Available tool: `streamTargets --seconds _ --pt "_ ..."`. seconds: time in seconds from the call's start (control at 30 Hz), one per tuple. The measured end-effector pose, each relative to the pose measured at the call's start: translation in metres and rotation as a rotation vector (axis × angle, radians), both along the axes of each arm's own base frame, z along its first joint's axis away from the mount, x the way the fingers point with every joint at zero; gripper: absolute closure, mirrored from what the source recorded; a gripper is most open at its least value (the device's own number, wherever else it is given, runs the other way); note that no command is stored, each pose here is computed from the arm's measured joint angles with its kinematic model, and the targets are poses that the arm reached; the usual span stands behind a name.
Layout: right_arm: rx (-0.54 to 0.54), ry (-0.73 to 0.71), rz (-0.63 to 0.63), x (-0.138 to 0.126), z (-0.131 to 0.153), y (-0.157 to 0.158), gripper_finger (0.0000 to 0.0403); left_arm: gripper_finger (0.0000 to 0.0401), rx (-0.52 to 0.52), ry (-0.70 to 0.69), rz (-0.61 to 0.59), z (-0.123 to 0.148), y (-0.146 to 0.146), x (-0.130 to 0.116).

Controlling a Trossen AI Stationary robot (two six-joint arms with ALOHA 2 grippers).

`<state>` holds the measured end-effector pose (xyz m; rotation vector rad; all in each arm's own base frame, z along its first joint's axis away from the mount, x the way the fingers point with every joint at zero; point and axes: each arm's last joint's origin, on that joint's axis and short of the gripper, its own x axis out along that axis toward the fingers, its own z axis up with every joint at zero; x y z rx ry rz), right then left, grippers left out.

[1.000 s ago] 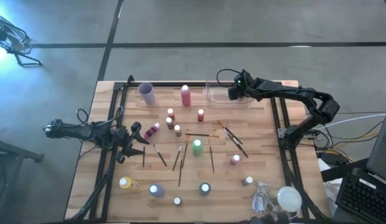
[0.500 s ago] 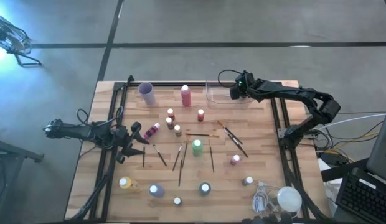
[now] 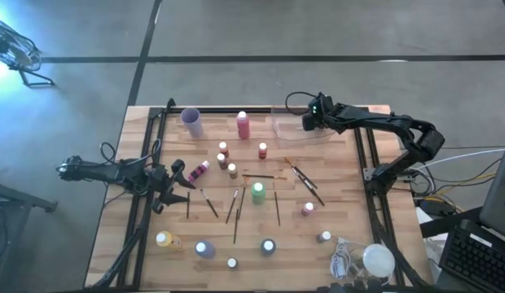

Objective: Pick & Place Paint Supplies
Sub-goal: Put the violet paint bottle into the transparent bin, then adjust the transparent bin

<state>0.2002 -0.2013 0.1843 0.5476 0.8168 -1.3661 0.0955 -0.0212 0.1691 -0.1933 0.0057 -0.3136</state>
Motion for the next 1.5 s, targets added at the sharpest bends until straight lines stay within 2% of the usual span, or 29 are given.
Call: streamTargets --seconds 0.33,0.73,0.83,0.93,1.03,1.17,1.33,1.5 --pt "-0.053 -0.023 0.014 -0.001 0.017 0.0 0.0237 0.0185 0.0 0.0 0.0 0.0 0.0 0.0" --pt "-0.196 -0.147 0.055 -0.012 0.074 0.017 0.0257 0.0185 0.0 0.0 -0.001 0.0 0.0 0.0" --pt "-0.196 -0.186 0.132 -0.011 0.085 0.033 0.0265 0.0185 0.0 0.0 0.0 0.0 0.0 0.0" --pt "-0.166 -0.226 0.279 -0.002 0.089 0.051 0.0277 0.0185 0.0 0.0 0.0 0.0 0.0 0.0" --pt "-0.123 -0.231 0.425 0.016 0.081 0.074 0.0295 0.0185 0.0 0.0 0.0 0.0 0.0 0.0" --pt "-0.097 -0.145 0.632 0.044 0.063 0.107 0.0329 0.0185 0.0 0.0 0.0 0.0 0.0 0.0" --pt "-0.122 -0.083 0.723 0.066 0.049 0.128 0.0382 0.0185 0.0 0.0 0.0 0.0 0.0 0.0" --pt "-0.068 -0.084 0.765 0.08 0.032 0.13 0.0394 0.0185 0.0 0.0 0.0 0.0 0.0 0.0"
